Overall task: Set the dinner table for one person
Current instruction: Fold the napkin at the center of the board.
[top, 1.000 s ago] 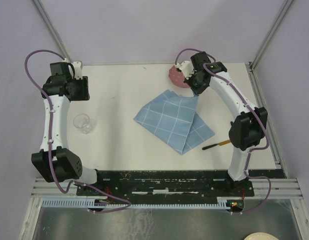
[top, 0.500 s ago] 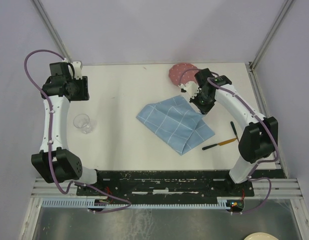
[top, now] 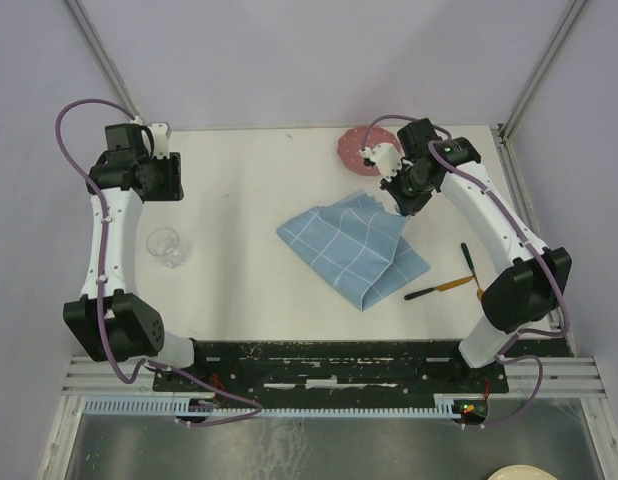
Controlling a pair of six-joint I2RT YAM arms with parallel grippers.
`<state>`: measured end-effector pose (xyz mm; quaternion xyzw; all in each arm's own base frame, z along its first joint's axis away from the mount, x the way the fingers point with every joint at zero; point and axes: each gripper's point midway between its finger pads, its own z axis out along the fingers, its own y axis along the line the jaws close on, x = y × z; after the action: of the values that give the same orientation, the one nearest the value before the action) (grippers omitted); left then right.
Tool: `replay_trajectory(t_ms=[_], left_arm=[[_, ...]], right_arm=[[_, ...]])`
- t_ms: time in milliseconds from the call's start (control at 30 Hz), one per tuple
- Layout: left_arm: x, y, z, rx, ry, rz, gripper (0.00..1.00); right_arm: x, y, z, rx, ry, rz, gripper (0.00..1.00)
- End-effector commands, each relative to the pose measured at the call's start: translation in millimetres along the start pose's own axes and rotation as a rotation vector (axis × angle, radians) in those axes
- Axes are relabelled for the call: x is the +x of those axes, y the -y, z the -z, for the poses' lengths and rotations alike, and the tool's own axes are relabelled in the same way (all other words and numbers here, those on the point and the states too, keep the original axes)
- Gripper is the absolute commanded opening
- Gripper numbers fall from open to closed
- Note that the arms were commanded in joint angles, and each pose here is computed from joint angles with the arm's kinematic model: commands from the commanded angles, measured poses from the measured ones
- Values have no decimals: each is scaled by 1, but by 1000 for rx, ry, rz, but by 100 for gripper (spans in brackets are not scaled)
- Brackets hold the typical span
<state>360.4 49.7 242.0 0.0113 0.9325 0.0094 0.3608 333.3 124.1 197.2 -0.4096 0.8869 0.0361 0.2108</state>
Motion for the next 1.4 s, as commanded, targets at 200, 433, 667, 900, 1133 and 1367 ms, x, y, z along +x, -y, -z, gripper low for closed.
replay_trajectory(t_ms=[200,433,667,900,1133,1367], left_arm=[[14,76,27,99,42,-280,58],[45,125,23,298,-12,-321,58],[46,148,22,332,-8,-453,58],[56,150,14,335,-8,-478,58],[55,155,9,352,-5,-492,58],[54,159,5,357,-14,-513,58]], right_arm=[[-30,-16,-14,-71,21,-42,2],[-31,-34,-38,-112,-9,-56,2],[-5,-38,-42,-87,-100,-25,2],[48,-38,-24,10,-176,-16,2],[66,-37,-28,47,-196,-27,2],[23,-8,-26,136,-121,-4,2]])
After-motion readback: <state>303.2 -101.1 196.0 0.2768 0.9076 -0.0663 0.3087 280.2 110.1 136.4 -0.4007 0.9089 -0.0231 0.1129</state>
